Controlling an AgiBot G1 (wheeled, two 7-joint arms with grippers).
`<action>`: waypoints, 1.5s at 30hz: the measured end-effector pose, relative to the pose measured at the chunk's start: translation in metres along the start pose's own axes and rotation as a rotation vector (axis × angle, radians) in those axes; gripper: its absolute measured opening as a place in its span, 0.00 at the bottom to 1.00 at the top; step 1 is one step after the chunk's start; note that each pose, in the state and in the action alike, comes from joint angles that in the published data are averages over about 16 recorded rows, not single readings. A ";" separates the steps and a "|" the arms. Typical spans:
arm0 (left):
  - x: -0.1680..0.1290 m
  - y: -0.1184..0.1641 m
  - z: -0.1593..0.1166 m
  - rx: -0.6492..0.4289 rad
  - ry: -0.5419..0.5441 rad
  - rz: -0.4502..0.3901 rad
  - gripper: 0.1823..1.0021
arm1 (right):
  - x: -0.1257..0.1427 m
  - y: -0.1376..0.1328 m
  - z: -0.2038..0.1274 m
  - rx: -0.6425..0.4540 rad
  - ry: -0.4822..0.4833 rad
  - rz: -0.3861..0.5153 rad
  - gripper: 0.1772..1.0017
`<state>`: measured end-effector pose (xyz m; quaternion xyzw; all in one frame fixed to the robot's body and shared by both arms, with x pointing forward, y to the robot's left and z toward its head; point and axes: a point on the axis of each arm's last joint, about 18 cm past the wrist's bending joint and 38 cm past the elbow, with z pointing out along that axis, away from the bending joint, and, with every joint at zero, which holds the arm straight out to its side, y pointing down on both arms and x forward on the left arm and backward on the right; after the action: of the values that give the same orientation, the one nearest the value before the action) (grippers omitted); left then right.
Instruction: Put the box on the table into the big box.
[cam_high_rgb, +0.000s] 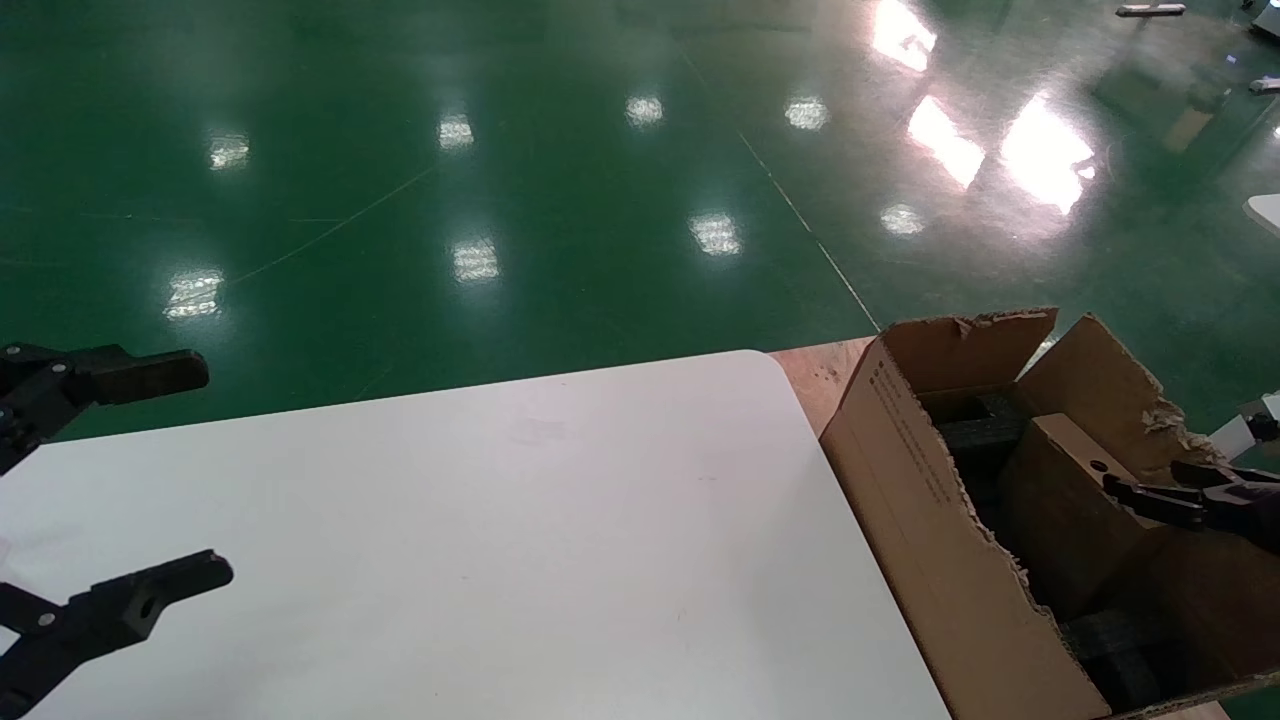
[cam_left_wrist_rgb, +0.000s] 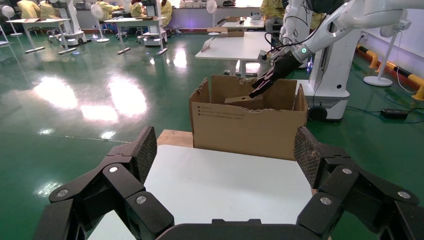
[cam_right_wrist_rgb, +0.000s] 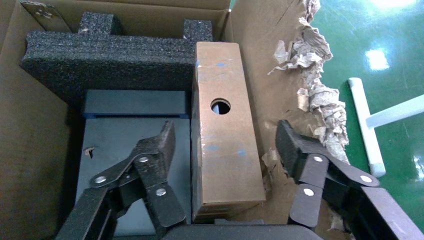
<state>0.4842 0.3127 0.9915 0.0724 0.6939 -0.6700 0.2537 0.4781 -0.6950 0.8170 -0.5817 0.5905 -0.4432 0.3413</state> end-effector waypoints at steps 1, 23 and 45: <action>0.000 0.000 0.000 0.000 0.000 0.000 1.00 | 0.000 0.000 0.000 0.001 -0.001 0.000 0.61; 0.000 0.000 0.000 0.000 0.000 0.000 1.00 | -0.066 -0.098 0.014 0.297 -0.272 -0.175 0.98; 0.000 0.000 0.000 0.000 -0.001 0.000 1.00 | -0.150 -0.205 0.003 0.568 -0.525 -0.437 1.00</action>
<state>0.4843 0.3128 0.9915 0.0721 0.6938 -0.6701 0.2538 0.5731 -0.5331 0.9875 -0.6688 0.2021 -0.4868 0.5243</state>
